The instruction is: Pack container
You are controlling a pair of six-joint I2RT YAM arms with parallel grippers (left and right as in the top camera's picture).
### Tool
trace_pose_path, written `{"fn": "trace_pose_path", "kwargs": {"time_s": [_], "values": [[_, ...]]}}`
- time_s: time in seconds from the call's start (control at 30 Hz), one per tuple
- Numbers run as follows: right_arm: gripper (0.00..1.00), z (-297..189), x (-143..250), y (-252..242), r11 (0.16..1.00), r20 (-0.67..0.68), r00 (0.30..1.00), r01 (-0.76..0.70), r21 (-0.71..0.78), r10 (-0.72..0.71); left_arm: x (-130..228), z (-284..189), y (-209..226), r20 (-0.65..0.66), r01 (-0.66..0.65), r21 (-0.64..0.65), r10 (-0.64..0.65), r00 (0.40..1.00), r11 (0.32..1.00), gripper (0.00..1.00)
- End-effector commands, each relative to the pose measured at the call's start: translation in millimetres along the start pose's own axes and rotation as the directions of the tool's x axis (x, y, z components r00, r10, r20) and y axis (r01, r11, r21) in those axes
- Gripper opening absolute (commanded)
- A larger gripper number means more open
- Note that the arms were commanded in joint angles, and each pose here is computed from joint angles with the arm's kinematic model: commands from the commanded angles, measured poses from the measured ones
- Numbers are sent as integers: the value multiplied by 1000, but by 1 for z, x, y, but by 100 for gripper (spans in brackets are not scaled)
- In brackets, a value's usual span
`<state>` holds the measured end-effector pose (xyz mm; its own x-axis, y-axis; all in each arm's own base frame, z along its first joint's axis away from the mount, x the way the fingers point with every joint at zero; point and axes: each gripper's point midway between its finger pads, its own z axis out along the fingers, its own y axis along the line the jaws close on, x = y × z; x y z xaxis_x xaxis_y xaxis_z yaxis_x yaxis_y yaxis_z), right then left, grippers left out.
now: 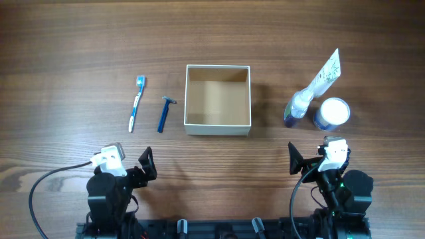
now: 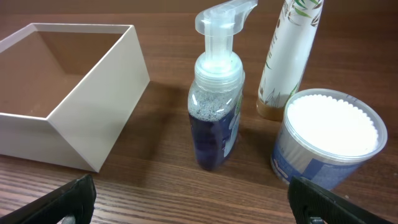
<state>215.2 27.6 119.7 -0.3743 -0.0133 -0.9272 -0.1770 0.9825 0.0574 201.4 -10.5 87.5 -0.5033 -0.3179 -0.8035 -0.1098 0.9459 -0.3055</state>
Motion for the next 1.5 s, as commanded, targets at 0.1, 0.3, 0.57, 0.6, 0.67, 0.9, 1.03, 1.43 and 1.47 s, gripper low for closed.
{"fn": "trace_pose_path", "kwargs": {"time_s": [0.1,0.3,0.57,0.6,0.67,0.9,1.03,1.43,1.47], "values": [[100,-1,-4,2,1000,22,1000,-10,-10,10,0,0,-3,4,-6,15,6,1000,1000,100],[100,-1,-4,2,1000,22,1000,-10,-10,10,0,0,-3,4,-6,15,6,1000,1000,100],[100,-1,-6,2,1000,30,1000,-7,-10,7,0,0,-3,4,-6,15,6,1000,1000,100],[100,-1,-7,2,1000,31,999,-7,-10,7,0,0,-3,4,-6,15,6,1000,1000,100],[100,-1,-7,2,1000,34,999,-6,-9,6,0,0,-3,4,-6,15,6,1000,1000,100],[100,-4,-37,2,997,151,986,-74,-24,77,0,0,-3,4,-6,15,6,1000,1000,100],[100,-8,-58,3,989,233,961,-139,-53,148,0,0,-3,4,-6,15,6,1000,1000,100],[100,-63,-161,36,959,458,859,-114,-261,227,0,0,-3,4,-6,15,6,1000,1000,100],[100,-65,-168,37,962,448,868,-107,-252,214,0,0,-3,4,-6,15,6,1000,1000,100]]}}
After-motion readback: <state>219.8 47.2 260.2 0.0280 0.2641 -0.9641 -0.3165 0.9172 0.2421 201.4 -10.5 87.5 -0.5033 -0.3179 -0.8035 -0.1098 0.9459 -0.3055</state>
